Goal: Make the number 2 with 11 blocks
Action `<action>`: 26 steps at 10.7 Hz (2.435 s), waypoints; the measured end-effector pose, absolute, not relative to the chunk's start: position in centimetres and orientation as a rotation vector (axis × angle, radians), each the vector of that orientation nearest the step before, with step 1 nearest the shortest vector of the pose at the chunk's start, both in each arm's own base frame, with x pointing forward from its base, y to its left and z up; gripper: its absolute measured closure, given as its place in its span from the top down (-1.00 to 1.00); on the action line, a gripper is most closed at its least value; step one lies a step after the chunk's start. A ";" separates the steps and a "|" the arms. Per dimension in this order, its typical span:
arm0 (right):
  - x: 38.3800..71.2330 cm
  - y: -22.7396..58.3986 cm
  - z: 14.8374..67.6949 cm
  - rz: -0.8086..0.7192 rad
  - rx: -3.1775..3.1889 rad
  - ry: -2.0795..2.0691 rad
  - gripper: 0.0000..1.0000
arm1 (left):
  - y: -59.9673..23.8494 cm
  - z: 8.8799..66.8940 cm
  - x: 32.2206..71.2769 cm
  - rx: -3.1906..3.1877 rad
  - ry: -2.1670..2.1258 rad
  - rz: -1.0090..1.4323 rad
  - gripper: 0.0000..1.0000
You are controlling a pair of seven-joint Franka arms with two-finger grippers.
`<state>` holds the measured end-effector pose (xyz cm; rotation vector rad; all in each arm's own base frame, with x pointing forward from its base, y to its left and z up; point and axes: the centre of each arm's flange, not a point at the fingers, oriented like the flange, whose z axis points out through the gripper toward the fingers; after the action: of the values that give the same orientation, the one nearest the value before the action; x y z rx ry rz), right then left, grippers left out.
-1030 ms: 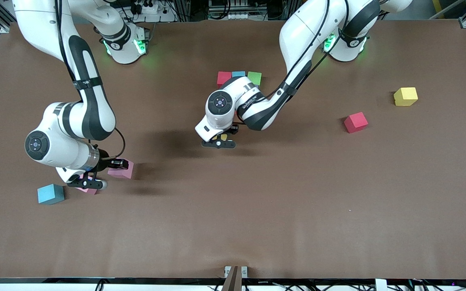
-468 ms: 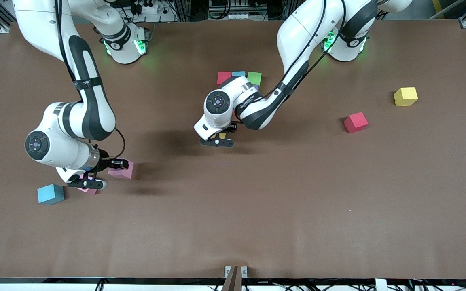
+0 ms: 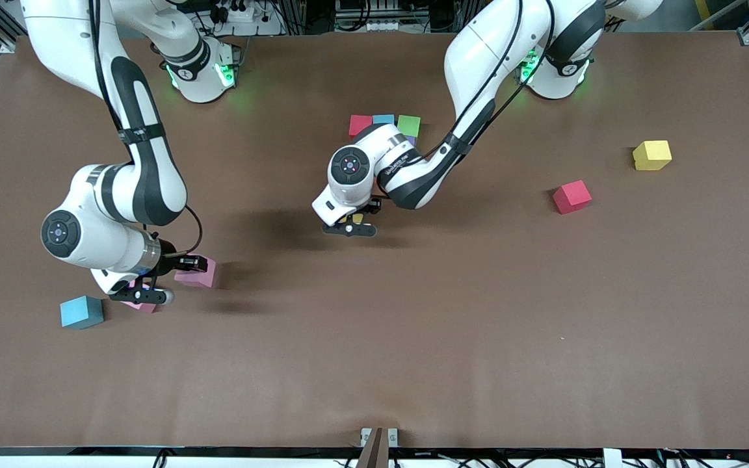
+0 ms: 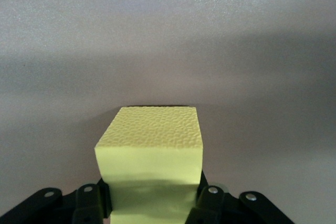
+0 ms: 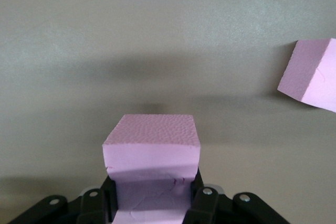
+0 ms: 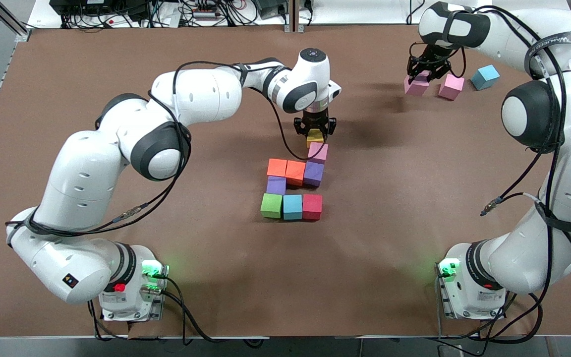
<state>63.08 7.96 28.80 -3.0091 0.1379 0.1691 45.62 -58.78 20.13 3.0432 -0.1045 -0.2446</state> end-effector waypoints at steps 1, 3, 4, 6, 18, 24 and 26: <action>63.1 8.0 28.9 0.167 -3.009 0.137 0.08 | -58.8 20.2 45.7 3.038 -0.103 -0.237 0.12; 63.2 8.0 29.0 0.166 -3.008 0.136 0.08 | -58.9 20.2 45.8 3.028 -0.100 -0.221 0.12; 63.2 8.0 29.0 0.166 -3.008 0.136 0.08 | -59.0 20.2 45.9 3.023 -0.099 -0.214 0.12; 63.2 8.0 29.1 0.164 -3.008 0.135 0.08 | -59.0 20.2 45.9 3.022 -0.098 -0.211 0.28; 63.5 8.2 29.5 0.149 -3.007 0.130 0.08 | -54.5 34.4 51.2 3.043 0.222 -0.026 1.00; 61.6 18.7 29.8 0.149 -3.005 -0.146 0.08 | -35.8 38.1 58.3 3.245 0.340 -0.109 1.00; 59.9 24.2 30.0 0.124 -2.989 -0.351 0.08 | -29.2 38.5 58.4 3.248 0.367 -0.110 1.00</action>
<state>59.94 24.22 30.02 -2.9886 -0.3511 0.1236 58.37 -29.15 38.46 3.2476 0.3668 -0.1097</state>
